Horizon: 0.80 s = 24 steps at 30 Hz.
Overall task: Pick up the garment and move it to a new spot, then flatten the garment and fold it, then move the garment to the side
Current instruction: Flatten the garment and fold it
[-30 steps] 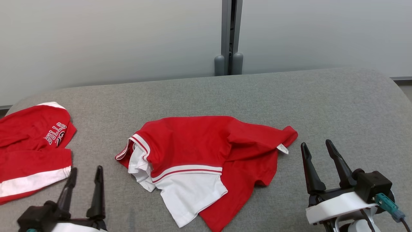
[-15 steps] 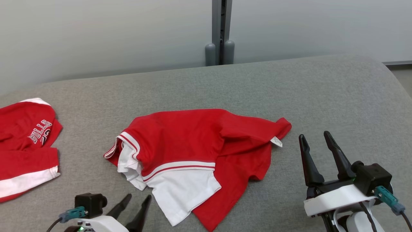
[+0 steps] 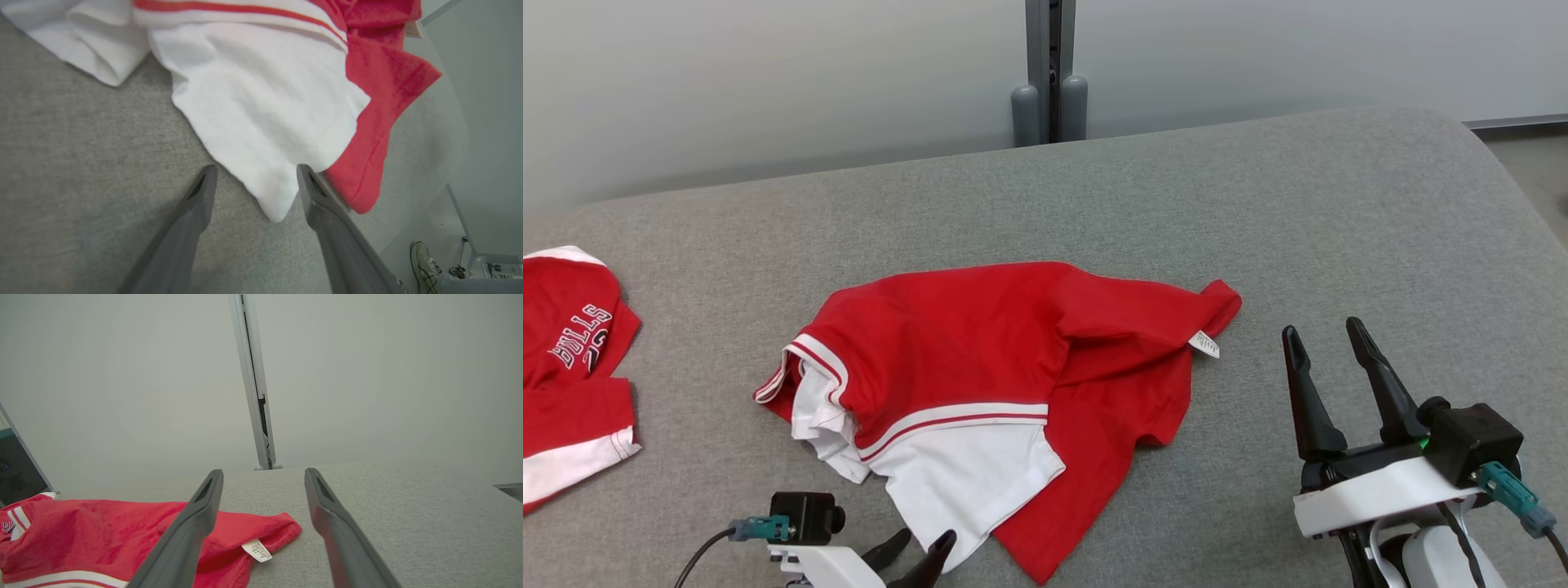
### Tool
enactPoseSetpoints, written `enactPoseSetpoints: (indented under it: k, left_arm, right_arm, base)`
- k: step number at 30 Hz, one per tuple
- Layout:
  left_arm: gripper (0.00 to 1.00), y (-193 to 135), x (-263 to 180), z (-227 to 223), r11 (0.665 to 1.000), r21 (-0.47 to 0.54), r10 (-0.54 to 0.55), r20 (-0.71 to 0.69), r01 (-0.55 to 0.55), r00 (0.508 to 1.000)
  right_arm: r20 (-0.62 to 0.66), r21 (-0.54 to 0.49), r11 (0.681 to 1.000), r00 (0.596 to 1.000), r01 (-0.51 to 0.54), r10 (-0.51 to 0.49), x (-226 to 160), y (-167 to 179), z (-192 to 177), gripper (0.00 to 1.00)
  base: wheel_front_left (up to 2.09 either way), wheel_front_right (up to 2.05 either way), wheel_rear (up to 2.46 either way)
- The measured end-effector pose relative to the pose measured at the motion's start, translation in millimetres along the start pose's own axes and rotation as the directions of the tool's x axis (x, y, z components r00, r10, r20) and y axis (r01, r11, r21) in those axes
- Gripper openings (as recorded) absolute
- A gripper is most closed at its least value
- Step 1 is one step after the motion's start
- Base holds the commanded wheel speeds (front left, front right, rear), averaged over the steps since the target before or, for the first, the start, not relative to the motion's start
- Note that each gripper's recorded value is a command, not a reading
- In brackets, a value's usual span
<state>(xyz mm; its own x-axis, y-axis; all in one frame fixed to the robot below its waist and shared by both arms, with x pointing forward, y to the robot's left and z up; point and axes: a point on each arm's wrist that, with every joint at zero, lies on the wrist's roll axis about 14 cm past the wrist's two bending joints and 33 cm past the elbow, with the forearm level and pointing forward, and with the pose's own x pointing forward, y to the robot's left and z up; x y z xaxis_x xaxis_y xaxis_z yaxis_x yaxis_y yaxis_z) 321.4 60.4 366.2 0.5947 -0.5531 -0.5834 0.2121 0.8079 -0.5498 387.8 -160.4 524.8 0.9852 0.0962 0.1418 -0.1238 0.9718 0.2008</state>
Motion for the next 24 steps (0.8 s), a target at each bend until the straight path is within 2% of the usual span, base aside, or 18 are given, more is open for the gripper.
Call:
enactPoseSetpoints:
  k: [2, 4, 5, 6, 16, 24]
  left_arm:
    - [1.0, -1, 3, -1, 1.0, 0.003, -0.005, -0.011, 0.005, 1.0]
    - [0.47, -6, 6, -1, 1.0, -0.016, -0.021, -0.014, 0.021, 1.0]
    - [0.37, -8, 7, -1, 0.999, -0.019, -0.027, -0.015, 0.027, 1.0]
    - [0.0, -9, 8, -1, 0.999, -0.019, -0.033, -0.018, 0.032, 0.999]
    - [0.0, 1, -5, 15, 1.0, -0.002, -0.017, 0.053, 0.017, 0.998]
    - [0.0, 23, -48, 41, 0.999, -0.033, 0.04, 0.171, -0.035, 0.984]
  right_arm:
    - [-0.002, 0.0, 1.0, 1.0, 0.001, -0.001, 1, 0, -1, 1.0]
    - [-0.001, 0.002, 1.0, 1.0, 0.0, 0.0, 2, 0, -1, 1.0]
    - [-0.001, 0.003, 1.0, 1.0, -0.001, 0.001, 2, 0, -1, 1.0]
    - [-0.002, 0.003, 1.0, 1.0, -0.002, 0.002, 2, 0, -1, 1.0]
    - [0.007, 0.012, 1.0, 1.0, -0.019, 0.019, 5, 6, 1, 1.0]
    - [0.018, 0.02, 0.998, 0.998, -0.059, 0.059, 8, 21, 4, 1.0]
  base:
    - [0.0, 0.0, 0.0]
    - [0.0, 0.0, 0.0]
    - [0.0, 0.0, 0.0]
    - [0.0, 0.0, 0.0]
    - [0.0, 0.0, 0.0]
    - [0.0, 0.0, 0.0]
